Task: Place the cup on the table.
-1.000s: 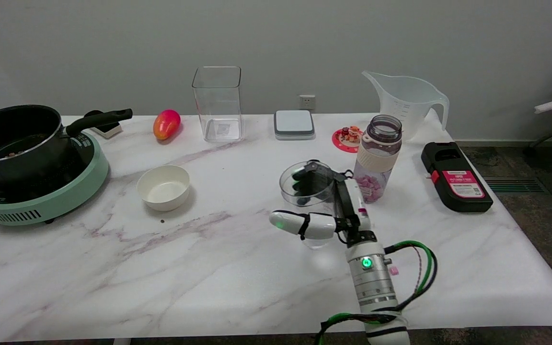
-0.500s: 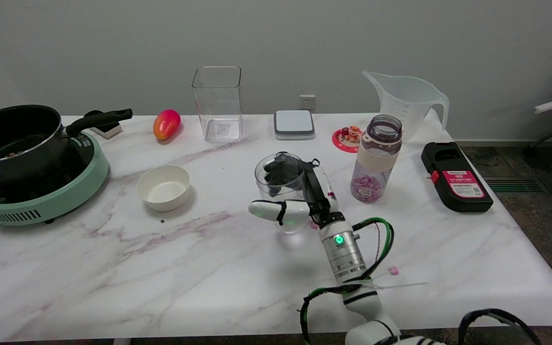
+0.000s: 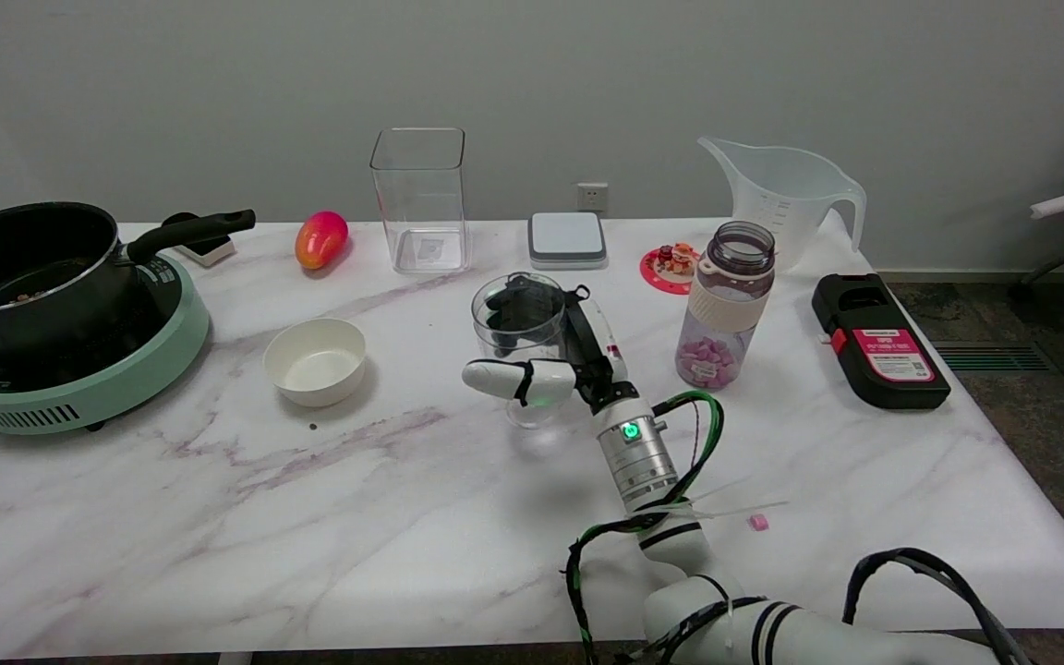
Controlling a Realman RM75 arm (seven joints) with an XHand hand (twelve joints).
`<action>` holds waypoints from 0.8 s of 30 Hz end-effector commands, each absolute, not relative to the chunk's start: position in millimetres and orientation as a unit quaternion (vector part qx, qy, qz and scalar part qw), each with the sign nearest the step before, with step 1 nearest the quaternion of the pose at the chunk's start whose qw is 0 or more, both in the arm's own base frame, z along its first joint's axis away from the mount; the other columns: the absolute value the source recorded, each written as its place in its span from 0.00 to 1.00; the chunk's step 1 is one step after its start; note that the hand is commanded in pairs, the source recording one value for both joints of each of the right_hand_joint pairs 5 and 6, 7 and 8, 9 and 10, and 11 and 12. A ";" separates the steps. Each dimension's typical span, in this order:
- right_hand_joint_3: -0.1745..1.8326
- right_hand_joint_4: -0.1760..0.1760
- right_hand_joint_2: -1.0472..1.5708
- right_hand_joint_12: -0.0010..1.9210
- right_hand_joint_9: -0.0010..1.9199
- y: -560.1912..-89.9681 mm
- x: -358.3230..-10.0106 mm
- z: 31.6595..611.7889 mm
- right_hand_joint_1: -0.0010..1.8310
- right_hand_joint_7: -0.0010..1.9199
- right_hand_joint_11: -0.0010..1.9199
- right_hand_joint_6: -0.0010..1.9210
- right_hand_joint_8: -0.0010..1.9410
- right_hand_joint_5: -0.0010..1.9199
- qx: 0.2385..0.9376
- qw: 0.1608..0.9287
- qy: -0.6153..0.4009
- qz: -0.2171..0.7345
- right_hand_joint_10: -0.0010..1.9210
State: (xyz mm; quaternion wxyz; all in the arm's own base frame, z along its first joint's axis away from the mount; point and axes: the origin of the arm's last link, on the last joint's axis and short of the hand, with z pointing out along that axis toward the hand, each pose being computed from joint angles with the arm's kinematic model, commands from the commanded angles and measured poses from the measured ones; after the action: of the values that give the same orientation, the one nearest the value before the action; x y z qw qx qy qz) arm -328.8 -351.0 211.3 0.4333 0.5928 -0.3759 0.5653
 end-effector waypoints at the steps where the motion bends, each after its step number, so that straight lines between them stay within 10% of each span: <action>1: 0.19 0.50 1.00 0.78 0.87 -354.2 -350.5 205.8 0.67 0.92 0.78 0.98 0.91 0.98 0.583 0.445 -0.383 0.562 0.87; 24: 0.21 0.50 1.00 0.74 0.83 -336.0 -363.6 206.2 0.60 0.88 0.74 0.89 0.88 0.89 0.580 0.450 -0.387 0.558 0.83</action>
State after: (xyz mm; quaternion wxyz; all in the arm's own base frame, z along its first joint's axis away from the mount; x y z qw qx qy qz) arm -353.2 -346.3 207.6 0.4455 0.5836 -0.3810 0.5620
